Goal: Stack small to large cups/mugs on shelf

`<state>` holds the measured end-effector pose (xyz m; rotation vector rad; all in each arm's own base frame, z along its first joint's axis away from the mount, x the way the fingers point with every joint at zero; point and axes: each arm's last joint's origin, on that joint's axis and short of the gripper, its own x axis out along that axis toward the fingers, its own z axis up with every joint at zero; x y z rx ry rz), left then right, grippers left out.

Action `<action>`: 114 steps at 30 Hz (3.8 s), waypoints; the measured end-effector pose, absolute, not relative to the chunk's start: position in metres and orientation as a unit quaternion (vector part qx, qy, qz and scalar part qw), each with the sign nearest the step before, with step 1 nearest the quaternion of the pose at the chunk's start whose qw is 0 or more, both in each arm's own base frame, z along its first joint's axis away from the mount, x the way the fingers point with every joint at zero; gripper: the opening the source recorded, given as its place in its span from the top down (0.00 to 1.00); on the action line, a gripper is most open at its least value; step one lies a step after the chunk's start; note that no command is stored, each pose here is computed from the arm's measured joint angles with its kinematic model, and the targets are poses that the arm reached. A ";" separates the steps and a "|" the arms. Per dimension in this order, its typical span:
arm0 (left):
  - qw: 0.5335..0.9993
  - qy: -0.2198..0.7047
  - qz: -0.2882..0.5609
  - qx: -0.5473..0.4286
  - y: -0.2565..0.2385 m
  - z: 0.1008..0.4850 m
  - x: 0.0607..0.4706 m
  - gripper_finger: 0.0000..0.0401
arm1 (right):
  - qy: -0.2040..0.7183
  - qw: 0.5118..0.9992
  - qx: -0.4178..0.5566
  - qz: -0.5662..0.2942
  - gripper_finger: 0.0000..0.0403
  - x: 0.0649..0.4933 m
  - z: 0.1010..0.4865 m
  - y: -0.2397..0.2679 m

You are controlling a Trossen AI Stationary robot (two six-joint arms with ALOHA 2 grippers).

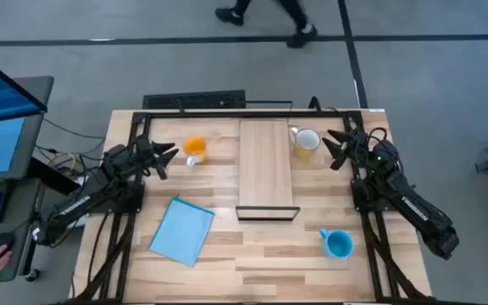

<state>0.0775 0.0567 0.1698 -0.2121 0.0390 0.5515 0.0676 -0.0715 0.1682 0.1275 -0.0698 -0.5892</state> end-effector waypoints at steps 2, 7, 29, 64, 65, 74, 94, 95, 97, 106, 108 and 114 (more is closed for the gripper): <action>0.957 0.019 0.272 -0.104 0.057 0.170 0.077 0.66 | -0.034 0.954 0.063 -0.290 0.44 0.068 0.168 -0.072; 0.957 0.019 0.272 -0.104 0.057 0.170 0.077 0.66 | -0.034 0.954 0.063 -0.290 0.44 0.068 0.168 -0.072; 0.957 0.019 0.272 -0.104 0.057 0.170 0.077 0.66 | -0.034 0.954 0.063 -0.290 0.44 0.068 0.168 -0.072; 0.957 0.019 0.272 -0.104 0.057 0.170 0.077 0.66 | -0.034 0.954 0.063 -0.290 0.44 0.068 0.168 -0.072; 0.957 0.019 0.272 -0.104 0.057 0.170 0.077 0.66 | -0.034 0.954 0.063 -0.290 0.44 0.068 0.168 -0.072; 0.957 0.019 0.272 -0.104 0.057 0.170 0.077 0.66 | -0.034 0.954 0.063 -0.290 0.44 0.068 0.168 -0.072; 0.957 0.019 0.272 -0.104 0.057 0.170 0.077 0.66 | -0.034 0.954 0.063 -0.290 0.44 0.068 0.168 -0.072; 0.957 0.019 0.272 -0.104 0.057 0.170 0.077 0.66 | -0.034 0.954 0.063 -0.290 0.44 0.068 0.168 -0.072; 0.957 0.019 0.272 -0.104 0.057 0.170 0.077 0.66 | -0.034 0.954 0.063 -0.290 0.44 0.068 0.168 -0.072; 0.945 0.016 0.312 -0.102 0.059 0.170 0.076 0.66 | -0.034 0.954 0.063 -0.290 0.44 0.068 0.168 -0.072; 0.941 0.016 0.323 -0.101 0.059 0.170 0.076 0.66 | -0.034 0.954 0.063 -0.290 0.44 0.068 0.168 -0.072; 0.926 0.012 0.367 -0.089 0.061 0.170 0.074 0.66 | -0.034 0.954 0.063 -0.290 0.44 0.068 0.168 -0.072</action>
